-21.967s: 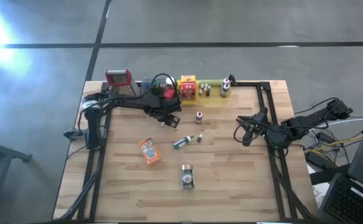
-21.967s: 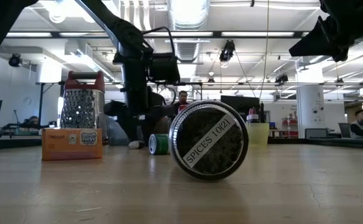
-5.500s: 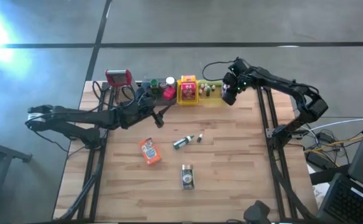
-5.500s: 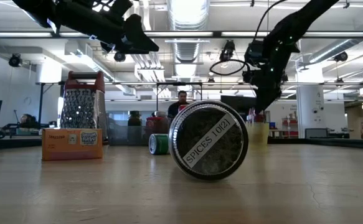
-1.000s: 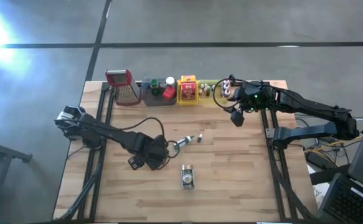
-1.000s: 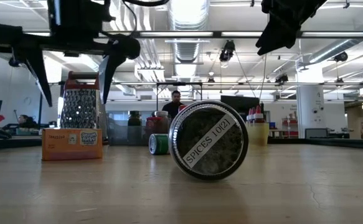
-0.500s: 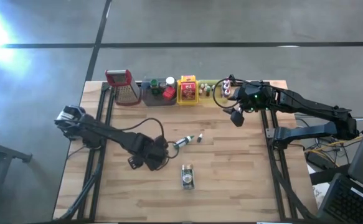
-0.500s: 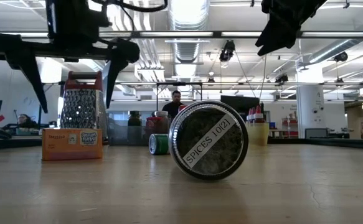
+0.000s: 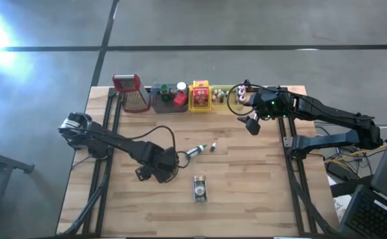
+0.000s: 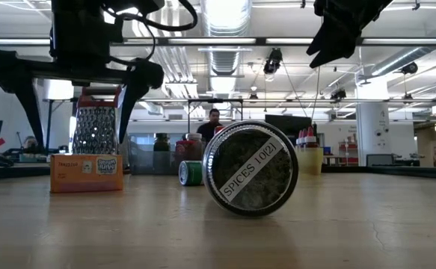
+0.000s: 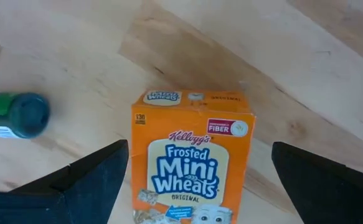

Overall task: Pick & Place Kitchen Items
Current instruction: Put the orange cereal box into the yellow bin

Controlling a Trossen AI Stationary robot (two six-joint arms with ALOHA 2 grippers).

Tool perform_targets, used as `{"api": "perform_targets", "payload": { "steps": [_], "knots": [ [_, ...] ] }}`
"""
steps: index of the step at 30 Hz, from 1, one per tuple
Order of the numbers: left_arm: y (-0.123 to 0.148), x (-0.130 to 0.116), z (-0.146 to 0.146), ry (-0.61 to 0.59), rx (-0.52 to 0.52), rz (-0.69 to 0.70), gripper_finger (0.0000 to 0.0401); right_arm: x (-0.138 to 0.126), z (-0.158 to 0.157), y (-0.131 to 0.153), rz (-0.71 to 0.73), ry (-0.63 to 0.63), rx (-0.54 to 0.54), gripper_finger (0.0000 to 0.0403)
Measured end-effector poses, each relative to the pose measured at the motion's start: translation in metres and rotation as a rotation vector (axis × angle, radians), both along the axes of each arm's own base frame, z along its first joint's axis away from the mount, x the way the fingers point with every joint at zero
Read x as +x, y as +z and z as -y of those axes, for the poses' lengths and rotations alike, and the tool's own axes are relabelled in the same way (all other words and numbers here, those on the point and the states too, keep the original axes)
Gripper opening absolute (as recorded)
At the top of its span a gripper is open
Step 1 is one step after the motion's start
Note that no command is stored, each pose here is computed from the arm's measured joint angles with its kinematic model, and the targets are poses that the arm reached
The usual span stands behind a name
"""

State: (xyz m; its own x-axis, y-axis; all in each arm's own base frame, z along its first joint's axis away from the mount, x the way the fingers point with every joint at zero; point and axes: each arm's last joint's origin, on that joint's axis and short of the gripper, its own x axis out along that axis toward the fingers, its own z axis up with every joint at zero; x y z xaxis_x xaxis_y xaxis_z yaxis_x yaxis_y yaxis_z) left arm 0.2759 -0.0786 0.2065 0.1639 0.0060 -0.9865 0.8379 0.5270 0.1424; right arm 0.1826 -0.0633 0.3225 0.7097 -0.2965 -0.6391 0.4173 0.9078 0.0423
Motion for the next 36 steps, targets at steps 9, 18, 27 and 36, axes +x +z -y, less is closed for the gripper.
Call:
{"api": "perform_targets", "payload": {
  "steps": [9,18,27,36],
  "knots": [
    [-0.011,0.002,0.0,-0.034,0.001,-0.016,0.04,0.0,0.0,0.0,0.0,0.001,-0.001,0.036],
    [-0.017,0.008,-0.002,-0.05,0.013,-0.002,0.04,0.0,0.0,0.0,-0.001,0.002,-0.002,0.0334],
    [-0.013,0.01,-0.002,-0.032,0.007,0.006,0.04,0.0,0.0,0.0,-0.001,0.002,-0.002,0.0307],
    [-0.013,0.011,-0.002,-0.061,0.036,0.021,0.04,0.0,0.0,0.0,-0.001,0.002,-0.002,0.0282]
  ]
}}
